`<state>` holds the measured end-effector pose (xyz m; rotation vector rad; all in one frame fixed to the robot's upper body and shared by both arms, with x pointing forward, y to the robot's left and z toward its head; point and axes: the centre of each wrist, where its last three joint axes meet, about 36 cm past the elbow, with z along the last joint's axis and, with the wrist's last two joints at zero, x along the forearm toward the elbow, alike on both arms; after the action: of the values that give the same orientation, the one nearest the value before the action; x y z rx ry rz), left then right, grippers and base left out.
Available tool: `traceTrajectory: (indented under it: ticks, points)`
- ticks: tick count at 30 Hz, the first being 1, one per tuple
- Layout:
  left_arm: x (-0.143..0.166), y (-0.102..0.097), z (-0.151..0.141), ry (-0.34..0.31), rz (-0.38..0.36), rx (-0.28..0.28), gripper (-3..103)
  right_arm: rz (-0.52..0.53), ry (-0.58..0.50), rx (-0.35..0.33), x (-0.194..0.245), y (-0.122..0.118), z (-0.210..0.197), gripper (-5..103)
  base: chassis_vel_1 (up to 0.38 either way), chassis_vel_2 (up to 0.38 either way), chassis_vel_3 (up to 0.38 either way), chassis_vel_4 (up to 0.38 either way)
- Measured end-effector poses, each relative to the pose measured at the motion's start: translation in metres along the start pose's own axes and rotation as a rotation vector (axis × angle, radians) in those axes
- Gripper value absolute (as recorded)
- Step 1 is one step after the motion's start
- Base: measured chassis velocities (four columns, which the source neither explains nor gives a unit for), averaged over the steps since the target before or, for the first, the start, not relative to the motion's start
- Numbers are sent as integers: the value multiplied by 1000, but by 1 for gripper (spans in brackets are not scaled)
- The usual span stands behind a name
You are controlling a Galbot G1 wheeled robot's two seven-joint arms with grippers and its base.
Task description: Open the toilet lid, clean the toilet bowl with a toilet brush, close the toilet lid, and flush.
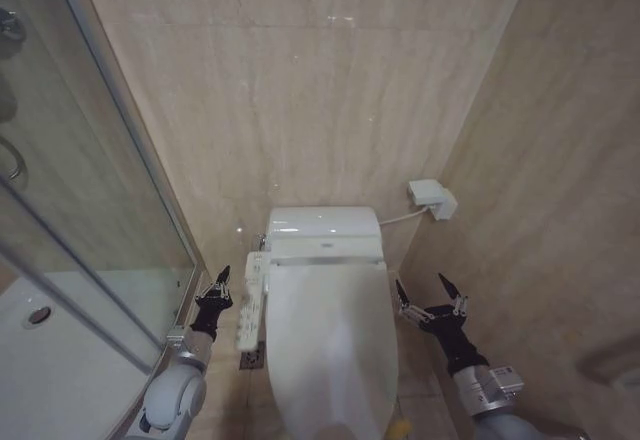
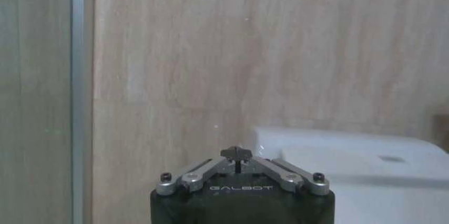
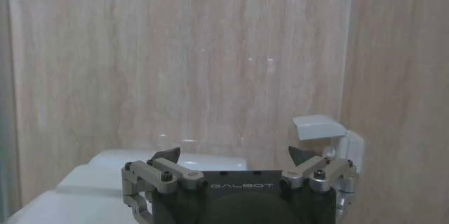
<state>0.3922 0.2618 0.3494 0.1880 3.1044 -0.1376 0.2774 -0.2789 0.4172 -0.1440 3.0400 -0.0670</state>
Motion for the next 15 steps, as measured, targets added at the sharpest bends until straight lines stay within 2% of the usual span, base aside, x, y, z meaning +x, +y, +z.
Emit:
traceTrajectory:
  ticks: [7,15]
  points:
    - [1,-4,0,-4,8,1,0,0,0,0,0,0,0,100,259,-257,-253,253]
    - [4,-9,2,-5,22,3,0,0,1,0,0,0,0,100,319,-318,-312,320]
